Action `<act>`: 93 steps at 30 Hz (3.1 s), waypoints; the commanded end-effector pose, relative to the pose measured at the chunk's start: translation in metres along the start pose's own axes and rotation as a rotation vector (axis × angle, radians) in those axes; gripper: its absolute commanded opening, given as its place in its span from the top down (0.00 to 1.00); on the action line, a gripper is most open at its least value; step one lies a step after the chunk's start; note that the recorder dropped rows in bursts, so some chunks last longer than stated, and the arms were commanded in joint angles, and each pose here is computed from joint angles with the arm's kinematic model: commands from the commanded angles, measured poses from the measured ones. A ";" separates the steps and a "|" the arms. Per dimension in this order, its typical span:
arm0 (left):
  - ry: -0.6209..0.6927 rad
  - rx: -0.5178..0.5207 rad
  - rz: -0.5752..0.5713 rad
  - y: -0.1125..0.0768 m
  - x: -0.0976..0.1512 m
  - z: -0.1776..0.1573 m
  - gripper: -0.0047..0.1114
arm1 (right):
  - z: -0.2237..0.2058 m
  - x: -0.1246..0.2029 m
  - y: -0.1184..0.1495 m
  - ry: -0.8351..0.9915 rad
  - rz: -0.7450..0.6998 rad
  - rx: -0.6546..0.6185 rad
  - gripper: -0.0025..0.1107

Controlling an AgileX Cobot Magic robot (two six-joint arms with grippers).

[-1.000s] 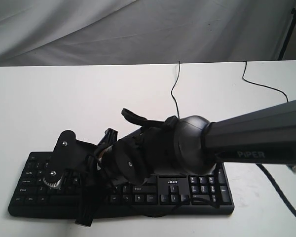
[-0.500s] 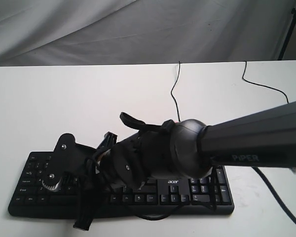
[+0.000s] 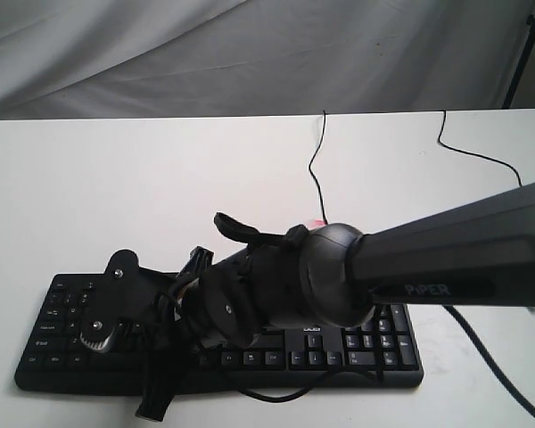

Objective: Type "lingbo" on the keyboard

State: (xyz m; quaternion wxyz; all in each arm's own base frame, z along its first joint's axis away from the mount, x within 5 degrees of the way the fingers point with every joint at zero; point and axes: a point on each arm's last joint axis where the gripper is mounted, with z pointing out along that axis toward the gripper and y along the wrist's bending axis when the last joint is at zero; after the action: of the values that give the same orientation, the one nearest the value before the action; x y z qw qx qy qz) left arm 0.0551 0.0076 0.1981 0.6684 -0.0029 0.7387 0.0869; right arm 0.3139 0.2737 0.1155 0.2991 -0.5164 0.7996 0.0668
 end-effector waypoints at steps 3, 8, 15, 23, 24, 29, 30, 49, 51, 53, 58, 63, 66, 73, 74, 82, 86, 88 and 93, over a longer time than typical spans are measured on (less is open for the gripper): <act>0.003 0.004 -0.003 0.000 0.001 0.001 0.95 | -0.010 -0.007 -0.001 -0.018 -0.006 0.002 0.98; 0.003 0.004 -0.003 0.000 0.001 0.001 0.95 | -0.014 -0.015 -0.004 -0.019 -0.014 -0.011 0.98; 0.003 0.004 -0.003 0.000 0.001 0.001 0.95 | -0.014 -0.031 -0.012 -0.052 -0.030 0.004 0.98; 0.003 0.004 -0.003 0.000 0.001 0.001 0.95 | 0.002 -0.030 -0.013 -0.054 -0.033 0.016 0.98; 0.003 0.004 -0.003 0.000 0.001 0.001 0.95 | 0.003 -0.029 -0.013 -0.056 -0.033 0.019 0.98; 0.003 0.004 -0.003 0.000 0.001 0.001 0.95 | 0.009 -0.027 -0.013 -0.061 -0.033 0.030 0.98; 0.003 0.004 -0.003 0.000 0.001 0.001 0.95 | 0.011 -0.027 -0.013 -0.065 -0.033 0.034 0.98; 0.003 0.004 -0.003 0.000 0.001 0.001 0.95 | 0.010 -0.027 -0.018 -0.079 -0.025 0.053 0.98; 0.003 0.004 -0.003 0.000 0.001 0.001 0.95 | 0.010 -0.027 -0.018 -0.079 -0.025 0.053 0.98; 0.003 0.004 -0.003 0.000 0.001 0.001 0.95 | 0.010 -0.027 -0.017 -0.076 -0.026 0.050 0.98; 0.003 0.004 -0.003 0.000 0.001 0.001 0.95 | 0.010 -0.026 -0.017 -0.074 -0.026 0.048 0.98; 0.003 0.004 -0.003 0.000 0.001 0.001 0.95 | 0.020 -0.019 -0.014 -0.047 -0.009 0.031 0.98; 0.003 0.004 -0.003 0.000 0.001 0.001 0.95 | 0.023 -0.017 -0.013 -0.039 -0.010 0.025 0.98; 0.003 0.004 -0.003 0.000 0.001 0.001 0.95 | 0.021 -0.019 -0.014 -0.042 -0.010 0.026 0.98; 0.003 0.004 -0.003 0.000 0.001 0.001 0.95 | 0.019 -0.019 -0.014 -0.043 -0.010 0.026 0.98; 0.003 0.004 -0.003 0.000 0.001 0.001 0.95 | 0.001 -0.030 -0.018 -0.073 -0.029 0.039 0.98; 0.003 0.004 -0.003 0.000 0.001 0.001 0.95 | -0.008 -0.032 -0.017 -0.061 -0.042 0.023 0.98; 0.003 0.004 -0.003 0.000 0.001 0.001 0.95 | -0.011 -0.031 -0.017 -0.063 -0.042 0.026 0.98; 0.003 0.004 -0.003 0.000 0.001 0.001 0.95 | -0.016 -0.023 -0.012 -0.048 -0.056 0.018 0.98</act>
State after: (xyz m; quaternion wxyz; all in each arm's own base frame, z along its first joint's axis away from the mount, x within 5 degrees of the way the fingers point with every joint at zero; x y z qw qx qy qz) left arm 0.0551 0.0076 0.1981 0.6684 -0.0029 0.7387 0.0869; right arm 0.3279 0.2854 0.1423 0.3288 -0.5269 0.7808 0.0683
